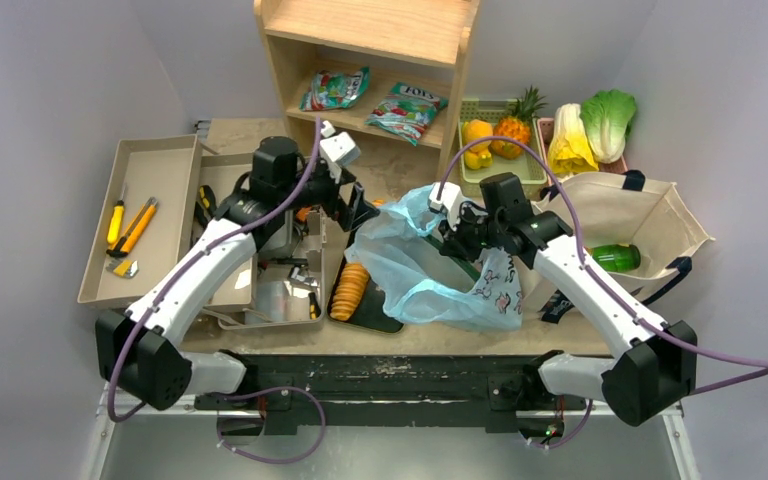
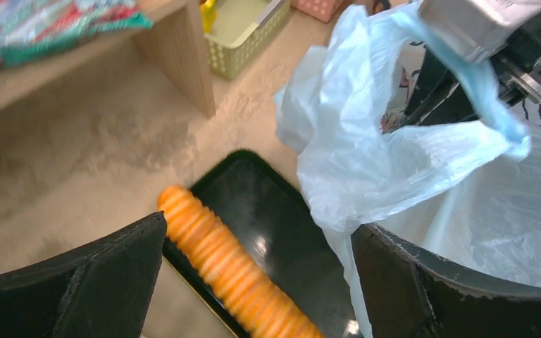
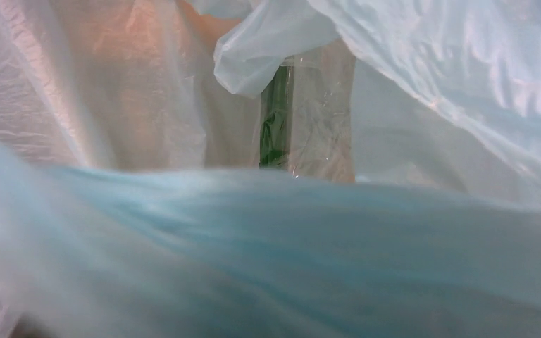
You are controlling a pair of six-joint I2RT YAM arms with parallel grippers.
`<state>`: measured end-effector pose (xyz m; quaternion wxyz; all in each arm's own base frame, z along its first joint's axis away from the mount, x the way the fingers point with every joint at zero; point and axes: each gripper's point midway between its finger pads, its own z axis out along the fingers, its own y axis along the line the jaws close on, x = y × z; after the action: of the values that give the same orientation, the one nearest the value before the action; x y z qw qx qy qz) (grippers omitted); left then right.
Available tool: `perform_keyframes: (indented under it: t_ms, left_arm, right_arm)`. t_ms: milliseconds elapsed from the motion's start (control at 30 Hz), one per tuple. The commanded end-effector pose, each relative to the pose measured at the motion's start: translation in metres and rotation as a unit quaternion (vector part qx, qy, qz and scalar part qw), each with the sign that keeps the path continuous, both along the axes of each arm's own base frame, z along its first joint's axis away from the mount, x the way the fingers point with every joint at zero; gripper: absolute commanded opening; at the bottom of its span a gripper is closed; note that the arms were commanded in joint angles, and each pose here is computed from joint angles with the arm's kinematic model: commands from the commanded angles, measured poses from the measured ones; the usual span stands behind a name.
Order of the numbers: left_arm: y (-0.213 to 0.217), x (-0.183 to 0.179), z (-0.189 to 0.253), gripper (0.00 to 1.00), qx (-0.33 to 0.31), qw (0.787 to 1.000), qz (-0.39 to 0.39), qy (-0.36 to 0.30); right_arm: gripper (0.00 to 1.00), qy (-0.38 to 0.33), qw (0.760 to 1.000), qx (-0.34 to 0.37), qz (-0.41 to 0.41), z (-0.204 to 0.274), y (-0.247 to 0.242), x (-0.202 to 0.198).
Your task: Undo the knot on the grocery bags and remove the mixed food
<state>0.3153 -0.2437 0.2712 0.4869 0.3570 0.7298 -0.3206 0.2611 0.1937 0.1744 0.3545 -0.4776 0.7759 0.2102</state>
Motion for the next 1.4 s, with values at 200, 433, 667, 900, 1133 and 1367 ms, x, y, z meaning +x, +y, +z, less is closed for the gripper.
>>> perform_keyframes:
  t_ms: [200,433,667,900,1133,1367]
  left_arm:
    - [-0.076,-0.017,0.015,1.0,-0.012,0.977,-0.199,-0.076]
    - [-0.096,-0.012,0.003,0.67,-0.011,0.981,-0.193,-0.026]
    - [-0.051,0.043,0.005,0.04,-0.069,0.995,-0.037,0.066]
    - [-0.046,0.036,-0.012,0.02,-0.041,0.996,-0.04,0.074]
    - [-0.066,0.009,-0.003,0.0,-0.031,0.996,-0.069,0.055]
    - [-0.063,0.012,-0.014,0.0,-0.03,0.994,-0.023,0.1]
  right_arm:
    - [0.0,-0.03,0.999,0.015,0.034,0.026,0.011,-0.003]
    - [0.0,-0.041,0.997,0.016,0.056,0.032,0.012,-0.009]
    - [0.0,-0.044,0.995,-0.018,0.092,0.017,-0.005,-0.034]
    - [0.0,-0.125,0.988,0.032,0.085,0.055,0.001,-0.031]
    - [0.0,-0.183,0.968,0.16,0.063,0.136,0.034,-0.01]
    - [0.0,-0.222,0.936,0.267,0.053,0.226,0.054,0.002]
